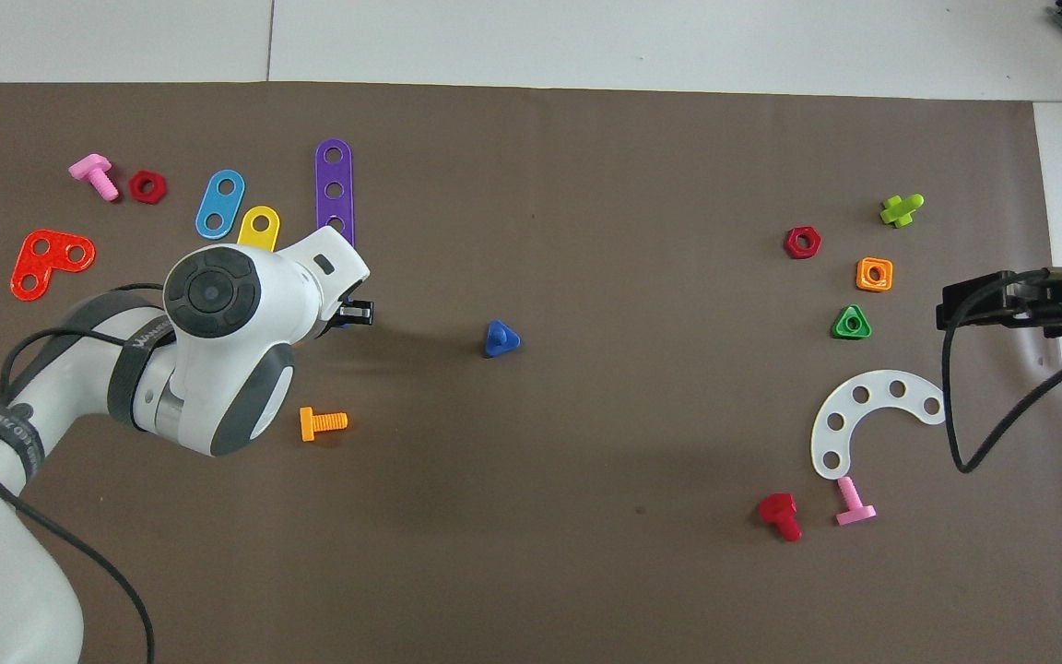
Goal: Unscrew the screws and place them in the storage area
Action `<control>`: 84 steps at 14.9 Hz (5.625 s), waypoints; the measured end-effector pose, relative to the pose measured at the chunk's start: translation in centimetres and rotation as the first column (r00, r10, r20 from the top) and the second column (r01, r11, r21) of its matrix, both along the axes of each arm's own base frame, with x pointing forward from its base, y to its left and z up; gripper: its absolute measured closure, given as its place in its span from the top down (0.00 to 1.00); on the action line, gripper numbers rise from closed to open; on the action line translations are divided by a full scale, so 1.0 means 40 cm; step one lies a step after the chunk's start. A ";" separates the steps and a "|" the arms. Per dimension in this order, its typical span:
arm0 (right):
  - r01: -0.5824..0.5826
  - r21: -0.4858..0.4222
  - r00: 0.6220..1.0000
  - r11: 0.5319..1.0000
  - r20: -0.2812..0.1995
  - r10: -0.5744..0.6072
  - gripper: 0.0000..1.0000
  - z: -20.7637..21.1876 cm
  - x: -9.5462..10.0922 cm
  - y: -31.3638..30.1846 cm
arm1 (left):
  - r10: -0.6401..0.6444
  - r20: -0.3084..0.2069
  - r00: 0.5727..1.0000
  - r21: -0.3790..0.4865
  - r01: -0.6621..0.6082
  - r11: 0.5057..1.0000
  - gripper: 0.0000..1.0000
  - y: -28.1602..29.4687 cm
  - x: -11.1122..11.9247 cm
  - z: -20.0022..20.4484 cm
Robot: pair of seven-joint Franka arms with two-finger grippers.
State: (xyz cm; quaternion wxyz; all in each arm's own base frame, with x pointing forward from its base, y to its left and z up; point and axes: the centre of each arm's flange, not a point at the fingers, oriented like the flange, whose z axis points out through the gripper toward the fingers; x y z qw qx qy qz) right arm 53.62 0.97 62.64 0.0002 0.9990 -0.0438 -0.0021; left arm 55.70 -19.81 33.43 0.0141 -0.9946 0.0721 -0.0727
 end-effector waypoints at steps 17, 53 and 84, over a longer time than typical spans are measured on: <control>-0.003 0.095 0.985 0.995 0.173 -0.014 1.00 -0.548 0.135 0.716 | 0.012 0.013 1.000 0.024 -0.012 1.000 1.00 0.084 -0.018 0.028; -0.119 -0.028 0.979 0.993 0.166 0.122 0.32 -0.809 0.054 1.059 | -0.029 -0.125 0.992 -0.009 0.028 1.000 1.00 0.449 -0.035 0.756; -0.081 -0.075 0.969 0.994 0.229 0.096 0.20 -0.818 0.090 0.067 | 0.024 -0.171 0.985 -0.021 -0.028 0.999 1.00 0.462 -0.054 0.752</control>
